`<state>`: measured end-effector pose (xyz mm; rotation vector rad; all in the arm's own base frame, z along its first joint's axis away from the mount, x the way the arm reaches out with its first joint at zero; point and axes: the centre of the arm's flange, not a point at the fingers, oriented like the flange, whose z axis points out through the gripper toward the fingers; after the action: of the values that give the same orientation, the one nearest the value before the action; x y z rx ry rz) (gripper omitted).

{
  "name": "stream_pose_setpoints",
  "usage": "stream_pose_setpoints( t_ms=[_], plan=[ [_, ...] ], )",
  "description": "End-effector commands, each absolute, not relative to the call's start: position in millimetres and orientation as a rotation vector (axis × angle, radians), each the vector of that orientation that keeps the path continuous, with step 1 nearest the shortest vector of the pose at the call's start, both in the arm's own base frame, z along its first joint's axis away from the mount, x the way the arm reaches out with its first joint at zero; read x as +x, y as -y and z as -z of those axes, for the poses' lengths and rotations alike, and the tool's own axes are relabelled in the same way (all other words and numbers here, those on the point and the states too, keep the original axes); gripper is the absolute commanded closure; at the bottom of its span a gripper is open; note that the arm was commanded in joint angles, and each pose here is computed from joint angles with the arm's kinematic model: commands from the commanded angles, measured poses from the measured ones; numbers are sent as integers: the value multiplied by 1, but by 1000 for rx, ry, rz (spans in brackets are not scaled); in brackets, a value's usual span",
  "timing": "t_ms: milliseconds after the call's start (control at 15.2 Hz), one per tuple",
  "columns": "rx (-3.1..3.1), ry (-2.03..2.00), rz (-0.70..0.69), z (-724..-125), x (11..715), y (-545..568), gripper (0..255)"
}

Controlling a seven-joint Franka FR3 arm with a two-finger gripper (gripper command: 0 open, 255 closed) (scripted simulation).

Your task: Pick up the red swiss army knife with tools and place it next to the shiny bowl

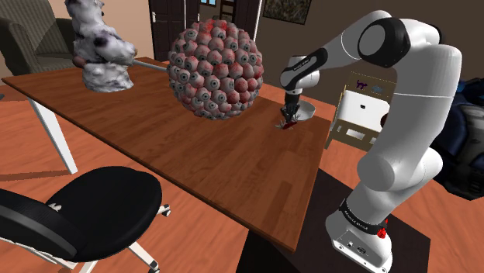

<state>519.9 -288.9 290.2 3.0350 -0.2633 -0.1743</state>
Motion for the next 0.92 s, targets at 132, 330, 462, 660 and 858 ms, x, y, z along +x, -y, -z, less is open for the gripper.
stream_pose_setpoints(
  t_ms=[132,330,462,660,858],
  plan=[
    [3041,271,223,-260,512,290,255],
    [3041,271,223,-260,512,290,255],
    [3041,271,223,-260,512,290,255],
    [3041,272,221,-264,512,291,0],
    [3042,271,220,-268,512,299,0]
  ],
)
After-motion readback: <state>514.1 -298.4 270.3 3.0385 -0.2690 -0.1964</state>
